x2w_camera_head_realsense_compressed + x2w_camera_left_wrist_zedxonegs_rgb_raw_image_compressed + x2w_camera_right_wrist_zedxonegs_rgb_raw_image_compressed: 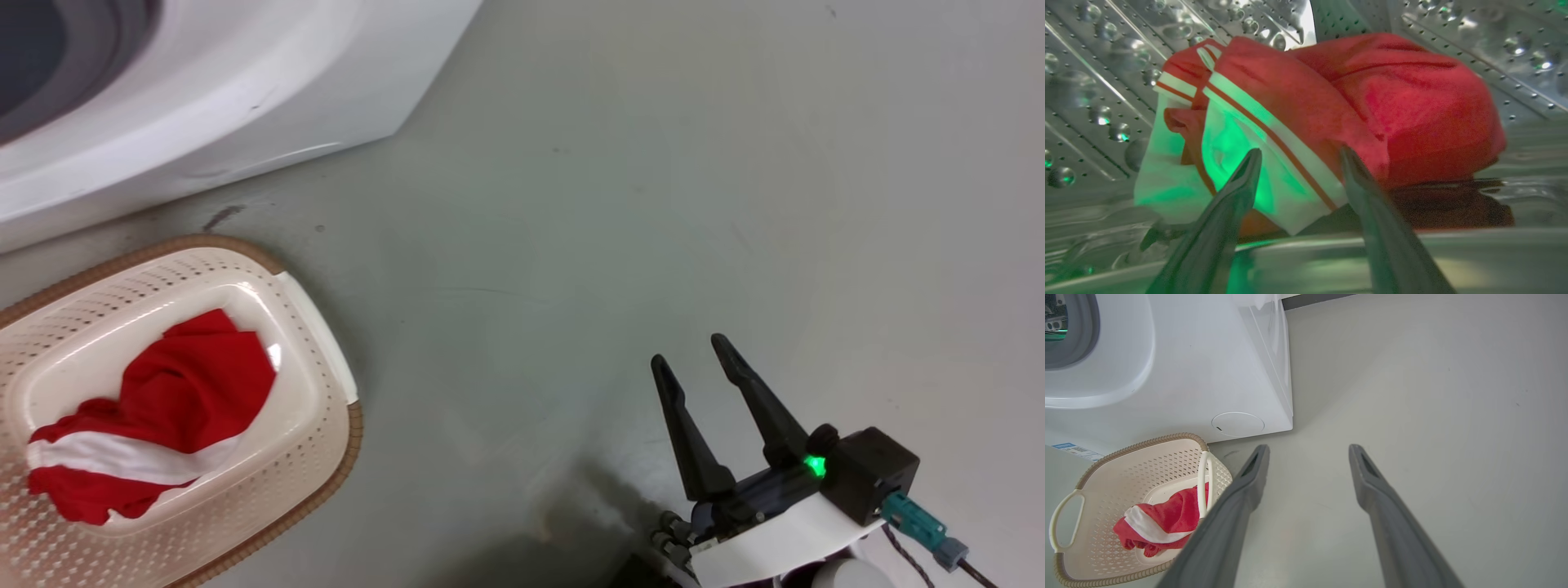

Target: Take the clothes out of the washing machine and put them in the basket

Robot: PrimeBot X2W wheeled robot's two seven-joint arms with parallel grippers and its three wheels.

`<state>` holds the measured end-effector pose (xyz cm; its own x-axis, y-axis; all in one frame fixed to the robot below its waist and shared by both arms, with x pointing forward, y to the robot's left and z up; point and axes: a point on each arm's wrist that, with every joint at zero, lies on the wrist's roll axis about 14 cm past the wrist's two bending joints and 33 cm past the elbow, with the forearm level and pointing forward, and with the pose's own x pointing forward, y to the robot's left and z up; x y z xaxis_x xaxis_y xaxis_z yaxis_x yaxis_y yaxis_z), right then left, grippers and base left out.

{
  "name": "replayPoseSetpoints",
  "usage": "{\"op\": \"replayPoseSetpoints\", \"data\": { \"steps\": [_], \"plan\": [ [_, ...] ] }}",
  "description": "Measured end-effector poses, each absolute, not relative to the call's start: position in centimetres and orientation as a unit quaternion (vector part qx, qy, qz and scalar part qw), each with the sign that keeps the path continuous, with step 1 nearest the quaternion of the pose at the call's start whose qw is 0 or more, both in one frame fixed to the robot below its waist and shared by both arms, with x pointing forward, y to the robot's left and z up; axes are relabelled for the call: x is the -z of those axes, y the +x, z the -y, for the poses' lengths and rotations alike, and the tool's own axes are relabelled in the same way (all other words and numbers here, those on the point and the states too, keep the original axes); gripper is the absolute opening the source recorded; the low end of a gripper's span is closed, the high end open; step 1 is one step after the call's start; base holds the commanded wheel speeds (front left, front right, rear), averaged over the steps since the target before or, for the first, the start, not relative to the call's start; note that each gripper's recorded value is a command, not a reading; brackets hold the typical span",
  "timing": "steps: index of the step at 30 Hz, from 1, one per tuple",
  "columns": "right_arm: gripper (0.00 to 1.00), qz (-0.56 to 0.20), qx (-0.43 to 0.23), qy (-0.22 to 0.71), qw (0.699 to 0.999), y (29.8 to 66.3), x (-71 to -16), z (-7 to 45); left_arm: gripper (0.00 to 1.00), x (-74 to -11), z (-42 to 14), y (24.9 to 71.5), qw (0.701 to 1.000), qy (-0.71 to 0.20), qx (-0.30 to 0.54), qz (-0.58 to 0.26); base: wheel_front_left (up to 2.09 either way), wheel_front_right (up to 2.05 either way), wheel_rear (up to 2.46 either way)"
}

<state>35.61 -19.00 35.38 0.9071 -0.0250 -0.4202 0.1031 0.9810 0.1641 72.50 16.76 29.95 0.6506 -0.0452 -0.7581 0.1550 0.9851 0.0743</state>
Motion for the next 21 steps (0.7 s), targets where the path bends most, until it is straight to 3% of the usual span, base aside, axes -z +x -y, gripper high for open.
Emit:
{"op": "replayPoseSetpoints", "data": {
  "steps": [9,10,11,16,21],
  "plan": [
    [1.0,-0.232,0.049,0.096,0.967,34.1,-34.8,19.1,1.0,-28.3,-16.7,72.8,0.876,0.069,0.043,-0.476,0.0,0.0,0.0],
    [1.0,-0.233,0.05,0.097,0.966,34.0,-34.8,19.1,0.31,-28.2,-16.7,72.7,0.873,0.067,0.04,-0.481,0.0,0.0,0.0],
    [1.0,-0.234,0.05,0.099,0.966,34.0,-34.8,19.0,0.0,-28.1,-16.6,72.8,0.872,0.064,0.04,-0.484,0.0,0.0,0.0],
    [1.0,-0.233,0.05,0.102,0.966,33.9,-34.8,18.9,0.0,-28.1,-16.5,73.0,0.875,0.068,0.035,-0.478,0.0,0.0,0.0],
    [1.0,-0.23,0.049,0.105,0.966,34.0,-34.9,18.8,0.0,-29.4,-16.6,74.0,0.904,0.078,0.029,-0.419,0.0,0.0,0.0]
  ]
}}
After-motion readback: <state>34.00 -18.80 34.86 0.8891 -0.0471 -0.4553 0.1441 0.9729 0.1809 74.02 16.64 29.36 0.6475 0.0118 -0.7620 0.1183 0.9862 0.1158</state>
